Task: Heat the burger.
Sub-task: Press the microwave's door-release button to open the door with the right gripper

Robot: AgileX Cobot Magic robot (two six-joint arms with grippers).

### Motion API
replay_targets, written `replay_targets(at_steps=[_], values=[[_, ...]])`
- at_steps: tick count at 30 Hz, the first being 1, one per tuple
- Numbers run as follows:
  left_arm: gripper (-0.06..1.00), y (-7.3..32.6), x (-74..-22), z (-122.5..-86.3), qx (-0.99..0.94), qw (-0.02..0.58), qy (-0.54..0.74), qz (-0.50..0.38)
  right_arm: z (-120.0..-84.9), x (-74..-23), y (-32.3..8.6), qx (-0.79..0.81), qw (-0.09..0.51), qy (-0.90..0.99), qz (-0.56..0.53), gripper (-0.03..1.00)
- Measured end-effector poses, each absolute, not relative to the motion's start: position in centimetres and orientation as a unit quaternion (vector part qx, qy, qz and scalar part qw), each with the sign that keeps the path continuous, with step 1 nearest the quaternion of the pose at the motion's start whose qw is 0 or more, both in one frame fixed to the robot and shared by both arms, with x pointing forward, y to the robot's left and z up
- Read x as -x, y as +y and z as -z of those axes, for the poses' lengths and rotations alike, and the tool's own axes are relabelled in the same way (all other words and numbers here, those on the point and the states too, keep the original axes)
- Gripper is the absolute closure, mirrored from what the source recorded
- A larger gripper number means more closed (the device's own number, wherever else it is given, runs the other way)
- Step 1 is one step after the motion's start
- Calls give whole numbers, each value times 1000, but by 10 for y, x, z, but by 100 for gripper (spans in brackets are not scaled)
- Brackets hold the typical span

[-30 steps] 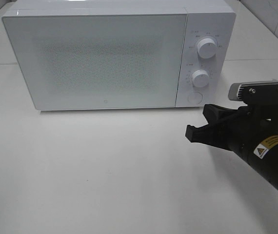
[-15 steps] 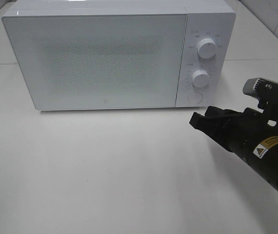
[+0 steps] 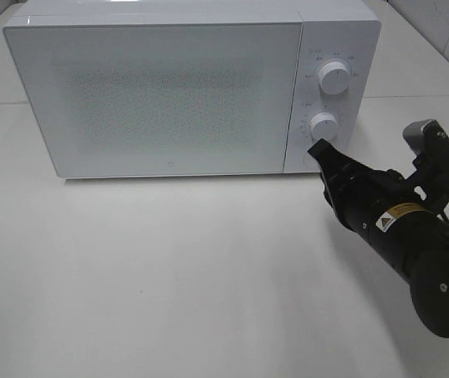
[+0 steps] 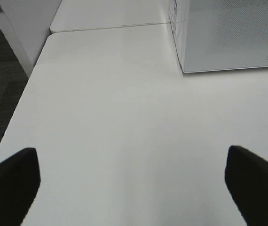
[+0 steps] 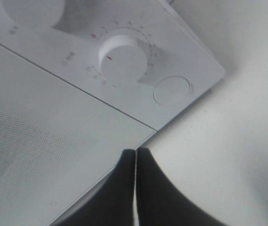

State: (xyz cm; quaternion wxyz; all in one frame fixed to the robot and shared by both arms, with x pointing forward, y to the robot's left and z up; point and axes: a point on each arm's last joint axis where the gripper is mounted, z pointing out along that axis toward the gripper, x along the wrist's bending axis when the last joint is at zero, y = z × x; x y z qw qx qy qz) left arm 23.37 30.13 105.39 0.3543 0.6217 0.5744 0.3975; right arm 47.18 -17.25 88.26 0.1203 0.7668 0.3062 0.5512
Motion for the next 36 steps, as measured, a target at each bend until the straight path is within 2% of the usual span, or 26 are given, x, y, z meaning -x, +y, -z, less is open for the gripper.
replay_targets(at_steps=[11,22,36], values=[[-5,301,-234,-1054,-622,354,574,-398,-866,-500,-156,-808,81,209,-544,94],[-5,301,-234,-1054,-622,354,574,-398,-857,-533,-159,-828,82,111,-544,94],[-5,301,-234,-1054,-622,354,574,-398,-850,-558,-167,-839,81,90,-531,94]])
